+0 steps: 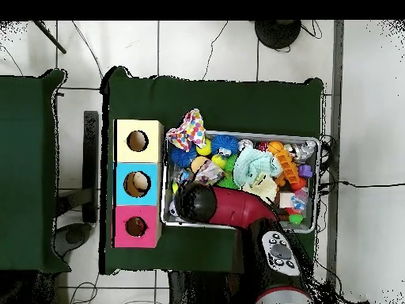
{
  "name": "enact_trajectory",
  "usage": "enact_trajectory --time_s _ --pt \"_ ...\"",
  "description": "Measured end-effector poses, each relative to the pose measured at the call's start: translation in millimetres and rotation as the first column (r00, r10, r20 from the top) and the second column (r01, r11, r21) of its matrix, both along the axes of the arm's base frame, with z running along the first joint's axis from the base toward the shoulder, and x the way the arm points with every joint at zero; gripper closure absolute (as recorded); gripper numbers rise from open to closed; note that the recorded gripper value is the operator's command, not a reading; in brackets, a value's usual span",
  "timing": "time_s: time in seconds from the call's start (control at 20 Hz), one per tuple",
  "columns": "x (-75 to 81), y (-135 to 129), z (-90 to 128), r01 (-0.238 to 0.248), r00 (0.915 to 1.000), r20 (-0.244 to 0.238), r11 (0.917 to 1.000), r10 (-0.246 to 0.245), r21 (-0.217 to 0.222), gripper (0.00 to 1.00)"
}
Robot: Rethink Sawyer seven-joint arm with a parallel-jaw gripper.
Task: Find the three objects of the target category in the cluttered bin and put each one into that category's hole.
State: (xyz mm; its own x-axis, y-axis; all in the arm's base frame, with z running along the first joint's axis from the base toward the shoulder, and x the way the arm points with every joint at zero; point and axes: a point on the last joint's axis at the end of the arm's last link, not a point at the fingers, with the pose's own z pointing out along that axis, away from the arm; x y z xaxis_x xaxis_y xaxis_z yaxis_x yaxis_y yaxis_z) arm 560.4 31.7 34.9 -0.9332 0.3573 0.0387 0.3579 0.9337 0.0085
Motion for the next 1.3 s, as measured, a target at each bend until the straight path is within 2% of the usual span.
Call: enact_trajectory --time_s 0.25,0.4,0.8,0.85,1.0,1.3 --pt "-3.9 11 -9 -0.011 0.9999 -0.002 0.9999 0.011 -0.003 0.0" --pt "-9.2 13 -19 -0.021 0.9998 -0.001 0.9996 0.021 -0.019 0.0" --pt "-21.2 -8 -62 -0.026 0.9976 0.06 0.9929 0.033 -0.116 0.0" --pt "-25.3 -14 -72 -0.034 0.9958 0.079 0.9879 0.047 -0.151 1.0" --pt "-24.8 -15 -74 -0.037 0.9948 0.087 0.9864 0.051 -0.161 1.0" --pt "-18.0 -34 -83 -0.018 0.9947 0.095 0.9741 0.04 -0.225 1.0"
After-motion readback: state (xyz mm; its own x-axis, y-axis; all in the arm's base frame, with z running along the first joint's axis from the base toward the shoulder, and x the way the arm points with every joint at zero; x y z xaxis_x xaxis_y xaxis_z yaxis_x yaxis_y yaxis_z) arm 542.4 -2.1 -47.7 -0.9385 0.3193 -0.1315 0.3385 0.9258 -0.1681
